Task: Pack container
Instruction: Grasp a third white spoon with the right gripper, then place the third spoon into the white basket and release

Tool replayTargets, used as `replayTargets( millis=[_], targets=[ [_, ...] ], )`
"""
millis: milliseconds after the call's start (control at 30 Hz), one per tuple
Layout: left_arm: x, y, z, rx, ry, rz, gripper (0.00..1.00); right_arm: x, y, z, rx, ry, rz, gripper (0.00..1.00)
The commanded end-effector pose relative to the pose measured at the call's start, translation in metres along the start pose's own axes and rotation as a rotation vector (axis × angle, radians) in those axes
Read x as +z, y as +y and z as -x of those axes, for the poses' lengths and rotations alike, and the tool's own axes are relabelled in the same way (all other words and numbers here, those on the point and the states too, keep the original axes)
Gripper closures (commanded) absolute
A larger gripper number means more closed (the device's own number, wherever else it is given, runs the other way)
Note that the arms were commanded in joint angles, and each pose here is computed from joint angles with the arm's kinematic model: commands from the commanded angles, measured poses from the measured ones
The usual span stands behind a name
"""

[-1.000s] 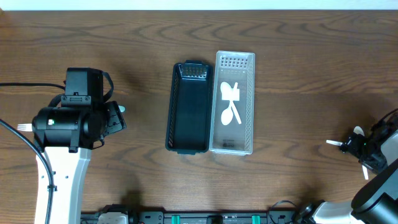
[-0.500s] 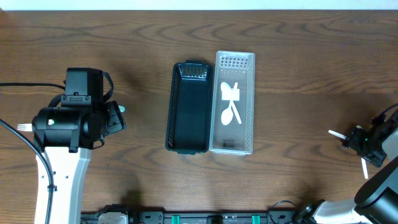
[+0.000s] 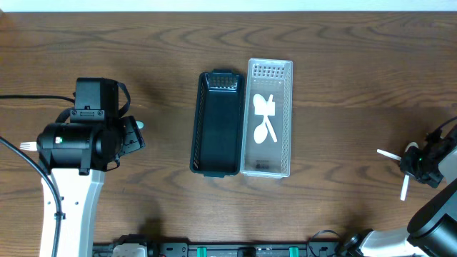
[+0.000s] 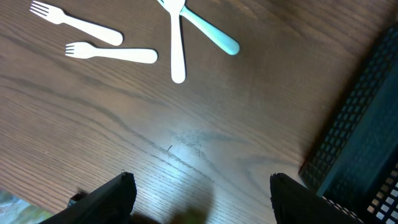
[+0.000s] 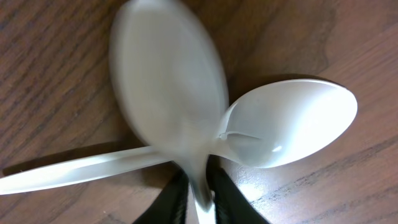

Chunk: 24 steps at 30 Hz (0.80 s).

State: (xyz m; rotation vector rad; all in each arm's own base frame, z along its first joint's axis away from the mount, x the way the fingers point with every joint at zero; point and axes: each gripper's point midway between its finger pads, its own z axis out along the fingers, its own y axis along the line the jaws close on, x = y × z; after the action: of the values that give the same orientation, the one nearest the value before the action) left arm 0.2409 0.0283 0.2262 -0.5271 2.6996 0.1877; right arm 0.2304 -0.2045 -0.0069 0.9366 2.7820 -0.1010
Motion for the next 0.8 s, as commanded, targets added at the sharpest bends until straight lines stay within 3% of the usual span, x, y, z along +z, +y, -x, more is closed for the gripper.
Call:
replayTargets(
  millis=[0, 67, 167, 433, 633, 767],
  targets=[
    [-0.004, 0.003, 0.005, -0.01, -0.016, 0.008, 0.28, 0.022, 0.0, -0.035, 0.014, 0.122, -0.003, 0.85],
    [-0.004, 0.003, 0.005, -0.01, -0.016, 0.008, 0.28, 0.022, 0.001, -0.034, 0.014, 0.117, 0.003, 0.85],
    [-0.004, 0.003, 0.005, -0.01, -0.016, 0.008, 0.28, 0.021, 0.001, -0.032, 0.071, 0.11, -0.001, 0.99],
    [-0.004, 0.002, 0.005, -0.01, -0.017, 0.007, 0.28, -0.002, 0.014, -0.007, 0.143, 0.097, 0.001, 0.99],
    [-0.004, 0.002, 0.006, -0.01, -0.018, 0.007, 0.28, -0.072, 0.06, 0.056, 0.016, -0.075, 0.041, 0.99],
    [-0.004, 0.003, 0.005, -0.01, -0.016, 0.008, 0.28, -0.142, 0.117, 0.084, -0.055, -0.182, 0.117, 0.99]
  ],
)
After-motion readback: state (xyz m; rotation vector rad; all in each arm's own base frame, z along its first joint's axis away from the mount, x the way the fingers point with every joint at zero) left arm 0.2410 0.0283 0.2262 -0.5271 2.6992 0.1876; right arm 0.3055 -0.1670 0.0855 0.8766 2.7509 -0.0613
